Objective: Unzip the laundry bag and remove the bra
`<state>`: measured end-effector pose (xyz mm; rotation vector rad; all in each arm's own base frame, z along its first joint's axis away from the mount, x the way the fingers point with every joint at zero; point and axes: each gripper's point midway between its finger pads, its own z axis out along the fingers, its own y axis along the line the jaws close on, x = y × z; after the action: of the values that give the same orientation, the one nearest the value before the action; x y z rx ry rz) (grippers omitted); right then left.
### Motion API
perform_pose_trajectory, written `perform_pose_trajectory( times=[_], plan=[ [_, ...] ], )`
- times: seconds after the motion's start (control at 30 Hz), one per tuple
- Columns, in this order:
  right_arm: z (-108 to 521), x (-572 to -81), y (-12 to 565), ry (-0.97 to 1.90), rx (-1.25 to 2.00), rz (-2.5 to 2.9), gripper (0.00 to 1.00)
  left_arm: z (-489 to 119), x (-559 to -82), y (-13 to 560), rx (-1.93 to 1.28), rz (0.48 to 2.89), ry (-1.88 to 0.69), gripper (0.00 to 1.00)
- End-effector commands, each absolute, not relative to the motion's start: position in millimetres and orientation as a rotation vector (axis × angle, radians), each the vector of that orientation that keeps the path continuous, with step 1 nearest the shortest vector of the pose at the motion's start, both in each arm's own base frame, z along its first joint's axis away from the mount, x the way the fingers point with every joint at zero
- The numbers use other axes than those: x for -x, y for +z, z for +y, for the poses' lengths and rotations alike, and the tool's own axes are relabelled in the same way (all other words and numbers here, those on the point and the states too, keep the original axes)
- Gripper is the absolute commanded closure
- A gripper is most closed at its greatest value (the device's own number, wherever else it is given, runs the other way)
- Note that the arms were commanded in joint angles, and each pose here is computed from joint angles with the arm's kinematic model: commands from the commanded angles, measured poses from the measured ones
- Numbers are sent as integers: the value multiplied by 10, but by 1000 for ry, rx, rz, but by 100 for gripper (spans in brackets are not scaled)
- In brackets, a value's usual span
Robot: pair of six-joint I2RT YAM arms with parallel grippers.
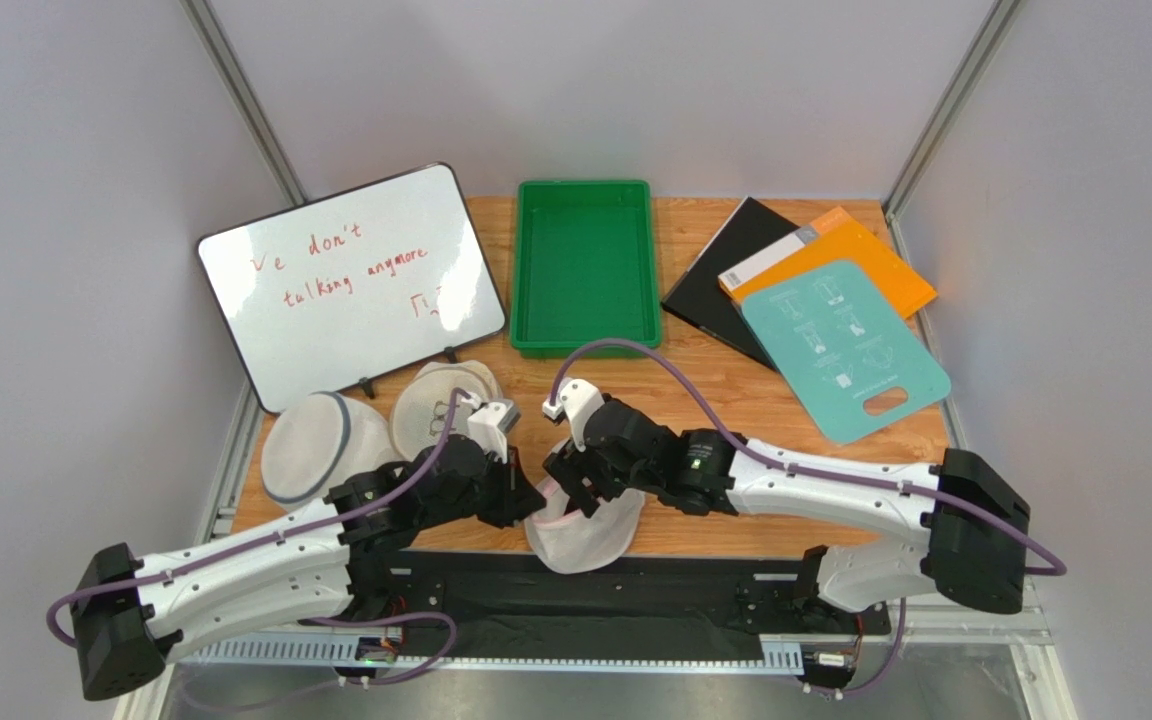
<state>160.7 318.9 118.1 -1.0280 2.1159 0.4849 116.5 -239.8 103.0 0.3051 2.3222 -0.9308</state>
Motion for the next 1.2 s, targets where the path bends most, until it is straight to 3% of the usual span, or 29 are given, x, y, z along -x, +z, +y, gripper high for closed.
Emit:
perform_pose_trajectory(
  times=[0.0,0.13,0.17,0.27,0.3,0.63,0.93,1.07,1.17],
  plan=[
    [3306,-1728,1266,468,1002,2067,25,-2374,-1177,1048,-331,2303,-915,100],
    [3245,-1844,1161,368,971,2090,46,-2355,-1208,1053,-323,2292,-897,100],
    [3228,-1875,1156,346,957,2094,66,-2353,-1218,1059,-323,2290,-892,100],
    [3161,-2027,1192,288,891,2107,93,-2352,-1281,1074,-306,2280,-861,100],
    [3123,-2095,1213,273,859,2114,98,-2355,-1305,1090,-310,2274,-849,100],
    [2756,-2666,1782,163,613,2014,100,-2640,-1874,1354,-259,2200,-758,100],
    [2251,-3082,2580,160,302,1838,100,-2763,-2452,2158,-202,1960,-778,100],
    [2149,-3023,2716,252,179,1759,100,-2637,-2387,2003,-80,1942,-827,100],
    [2042,-2932,2514,291,106,1752,100,-2516,-2266,1629,-25,1970,-850,100]
  ],
)
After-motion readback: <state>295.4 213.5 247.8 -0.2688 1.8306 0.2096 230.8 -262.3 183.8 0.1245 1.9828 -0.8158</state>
